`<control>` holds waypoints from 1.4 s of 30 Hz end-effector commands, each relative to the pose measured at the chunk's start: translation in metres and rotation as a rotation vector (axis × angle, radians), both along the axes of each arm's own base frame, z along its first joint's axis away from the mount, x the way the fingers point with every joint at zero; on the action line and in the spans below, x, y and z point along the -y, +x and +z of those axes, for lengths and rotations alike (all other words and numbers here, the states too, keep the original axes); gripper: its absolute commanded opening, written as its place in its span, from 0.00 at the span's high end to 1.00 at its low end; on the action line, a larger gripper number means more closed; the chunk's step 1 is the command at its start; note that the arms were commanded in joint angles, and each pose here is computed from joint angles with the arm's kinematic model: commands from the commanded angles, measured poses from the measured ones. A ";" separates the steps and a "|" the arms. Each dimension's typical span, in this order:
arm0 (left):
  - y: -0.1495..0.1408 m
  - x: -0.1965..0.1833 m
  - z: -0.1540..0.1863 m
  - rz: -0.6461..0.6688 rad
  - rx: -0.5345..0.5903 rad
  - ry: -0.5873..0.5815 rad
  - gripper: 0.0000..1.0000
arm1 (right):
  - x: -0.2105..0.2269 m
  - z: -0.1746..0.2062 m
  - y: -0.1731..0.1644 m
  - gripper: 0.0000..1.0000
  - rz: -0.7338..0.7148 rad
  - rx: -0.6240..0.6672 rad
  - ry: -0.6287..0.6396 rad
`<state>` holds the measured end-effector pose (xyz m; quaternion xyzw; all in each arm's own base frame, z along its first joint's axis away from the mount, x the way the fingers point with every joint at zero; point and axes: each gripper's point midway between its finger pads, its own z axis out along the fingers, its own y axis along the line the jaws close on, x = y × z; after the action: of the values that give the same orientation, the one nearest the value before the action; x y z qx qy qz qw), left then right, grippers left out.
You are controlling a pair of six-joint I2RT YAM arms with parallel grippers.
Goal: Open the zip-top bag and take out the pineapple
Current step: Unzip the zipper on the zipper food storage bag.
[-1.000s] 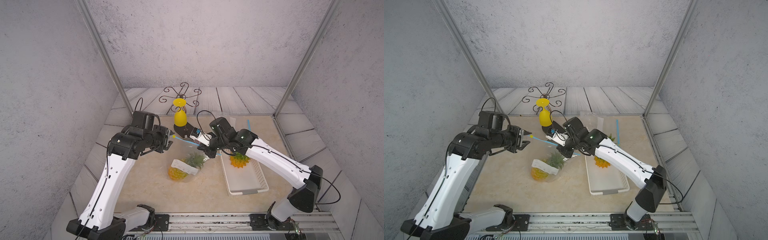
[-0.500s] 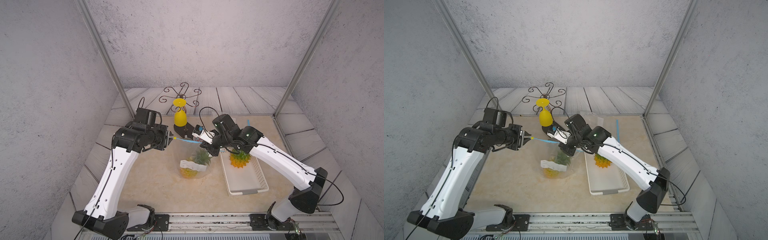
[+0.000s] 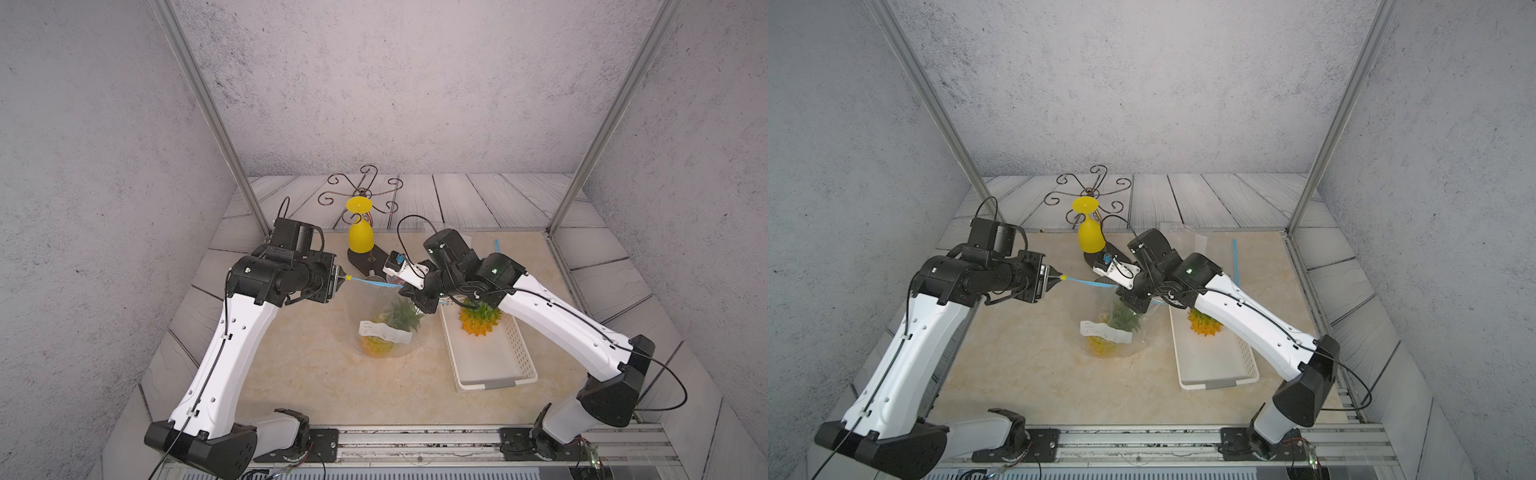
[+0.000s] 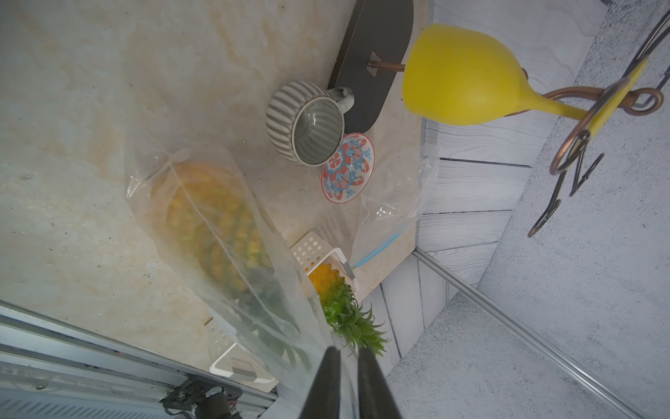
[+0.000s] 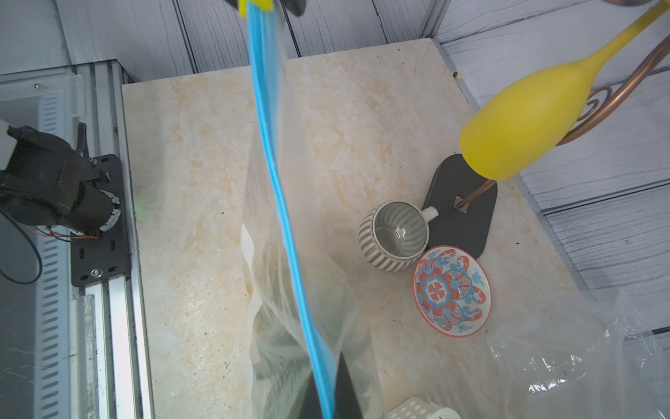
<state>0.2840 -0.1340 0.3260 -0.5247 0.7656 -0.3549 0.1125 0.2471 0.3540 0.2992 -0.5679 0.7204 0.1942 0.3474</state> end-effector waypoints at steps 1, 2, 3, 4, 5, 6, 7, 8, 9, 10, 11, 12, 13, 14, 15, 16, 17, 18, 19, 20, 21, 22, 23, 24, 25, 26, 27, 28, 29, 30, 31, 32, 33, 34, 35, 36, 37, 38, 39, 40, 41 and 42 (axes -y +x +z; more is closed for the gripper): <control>-0.004 -0.004 0.001 0.009 0.006 0.000 0.96 | 0.000 0.036 -0.006 1.00 0.016 0.075 0.068; -0.005 -0.006 0.002 0.014 0.010 0.003 1.00 | -0.001 0.036 -0.006 1.00 0.017 0.078 0.066; -0.006 -0.007 0.003 0.016 0.011 0.006 1.00 | 0.000 0.036 -0.006 1.00 0.015 0.081 0.066; -0.008 -0.008 0.004 0.019 0.013 0.008 1.00 | -0.001 0.037 -0.006 1.00 0.017 0.085 0.068; -0.010 -0.009 0.004 0.020 0.007 0.013 1.00 | -0.001 0.038 -0.006 1.00 0.017 0.095 0.071; -0.012 -0.010 0.003 0.020 0.000 0.019 1.00 | -0.002 0.040 -0.005 1.00 0.019 0.107 0.077; -0.015 -0.012 0.002 0.020 -0.011 0.028 1.00 | -0.004 0.044 -0.006 0.99 0.033 0.131 0.086; -0.019 -0.013 0.001 0.021 -0.023 0.036 1.00 | -0.009 0.048 -0.008 0.90 0.054 0.170 0.097; -0.021 -0.015 0.000 0.023 -0.033 0.043 1.00 | -0.014 0.052 -0.011 0.81 0.077 0.207 0.107; -0.024 -0.016 0.000 0.027 -0.041 0.045 1.00 | -0.022 0.056 -0.015 0.71 0.108 0.247 0.126; -0.026 -0.017 0.000 0.031 -0.046 0.045 1.00 | -0.030 0.061 -0.018 0.65 0.136 0.285 0.154; -0.028 -0.018 0.000 0.033 -0.051 0.044 1.00 | -0.038 0.065 -0.020 0.61 0.155 0.320 0.184; -0.028 -0.017 0.001 0.034 -0.051 0.037 1.00 | -0.047 0.069 -0.022 0.56 0.183 0.366 0.213; -0.029 -0.016 0.001 0.035 -0.059 0.031 1.00 | -0.057 0.070 -0.025 0.53 0.213 0.419 0.229; -0.030 -0.015 0.000 0.036 -0.068 0.025 1.00 | -0.066 0.071 -0.026 0.50 0.231 0.464 0.237; -0.030 -0.015 0.000 0.036 -0.072 0.019 1.00 | -0.075 0.070 -0.026 0.48 0.250 0.507 0.237; -0.032 -0.014 0.000 0.037 -0.079 0.015 1.00 | -0.083 0.068 -0.023 0.48 0.257 0.541 0.231; -0.033 -0.015 0.000 0.039 -0.080 0.013 1.00 | -0.089 0.068 -0.020 0.49 0.257 0.563 0.228; -0.034 -0.014 -0.001 0.039 -0.084 0.008 1.00 | -0.096 0.067 -0.015 0.49 0.254 0.585 0.228; -0.036 -0.014 -0.002 0.040 -0.090 0.006 1.00 | -0.101 0.066 -0.012 0.51 0.256 0.602 0.229; -0.036 -0.014 -0.002 0.040 -0.091 0.005 1.00 | -0.105 0.066 -0.009 0.52 0.261 0.615 0.229; -0.037 -0.014 -0.002 0.039 -0.090 0.003 1.00 | -0.110 0.065 -0.008 0.54 0.268 0.621 0.227; -0.038 -0.014 -0.003 0.040 -0.095 0.002 1.00 | -0.113 0.065 -0.007 0.57 0.275 0.619 0.227; -0.037 -0.014 -0.003 0.041 -0.094 -0.001 1.00 | -0.116 0.065 -0.007 0.59 0.283 0.615 0.230; -0.037 -0.014 -0.002 0.042 -0.091 -0.004 1.00 | -0.119 0.064 -0.008 0.61 0.297 0.605 0.231; -0.037 -0.014 -0.002 0.044 -0.089 -0.005 1.00 | -0.121 0.061 -0.011 0.63 0.313 0.588 0.227; -0.037 -0.014 -0.002 0.043 -0.089 -0.006 1.00 | -0.122 0.057 -0.011 0.64 0.317 0.574 0.224; -0.036 -0.013 -0.001 0.043 -0.087 -0.008 1.00 | -0.123 0.053 -0.011 0.64 0.316 0.559 0.216; -0.036 -0.013 -0.001 0.044 -0.088 -0.009 1.00 | -0.123 0.049 -0.011 0.64 0.315 0.552 0.211; -0.036 -0.013 0.000 0.042 -0.086 -0.010 1.00 | -0.123 0.045 -0.010 0.64 0.313 0.550 0.205; -0.036 -0.013 -0.001 0.042 -0.087 -0.010 1.00 | -0.122 0.042 -0.010 0.64 0.311 0.548 0.200; -0.036 -0.013 -0.001 0.041 -0.089 -0.009 1.00 | -0.122 0.041 -0.009 0.64 0.308 0.544 0.198; -0.036 -0.012 -0.001 0.039 -0.089 -0.012 1.00 | -0.122 0.040 -0.009 0.64 0.308 0.542 0.198; -0.036 -0.012 -0.002 0.039 -0.092 -0.014 1.00 | -0.123 0.040 -0.010 0.64 0.313 0.540 0.202; -0.036 -0.012 -0.003 0.039 -0.094 -0.015 1.00 | -0.124 0.041 -0.012 0.64 0.317 0.534 0.208; -0.036 -0.011 -0.003 0.037 -0.092 -0.016 1.00 | -0.125 0.042 -0.012 0.66 0.320 0.529 0.215; -0.036 -0.011 -0.002 0.039 -0.090 -0.017 1.00 | -0.126 0.043 -0.014 0.68 0.326 0.523 0.221; -0.035 -0.011 -0.002 0.040 -0.090 -0.017 1.00 | -0.127 0.043 -0.015 0.68 0.330 0.515 0.225; -0.034 -0.011 -0.002 0.039 -0.089 -0.019 1.00 | -0.128 0.042 -0.016 0.69 0.334 0.513 0.226; -0.034 -0.011 -0.001 0.039 -0.087 -0.020 1.00 | -0.128 0.042 -0.017 0.70 0.333 0.509 0.226; -0.034 -0.011 -0.001 0.039 -0.086 -0.020 1.00 | -0.128 0.041 -0.018 0.72 0.335 0.506 0.226; -0.034 -0.011 -0.001 0.040 -0.087 -0.019 1.00 | -0.129 0.040 -0.018 0.73 0.335 0.501 0.227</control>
<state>0.2527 -0.1233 0.3233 -0.5549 0.7576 -0.3333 0.0839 0.2301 0.4724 0.3474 -0.6638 0.4809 0.1669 0.5479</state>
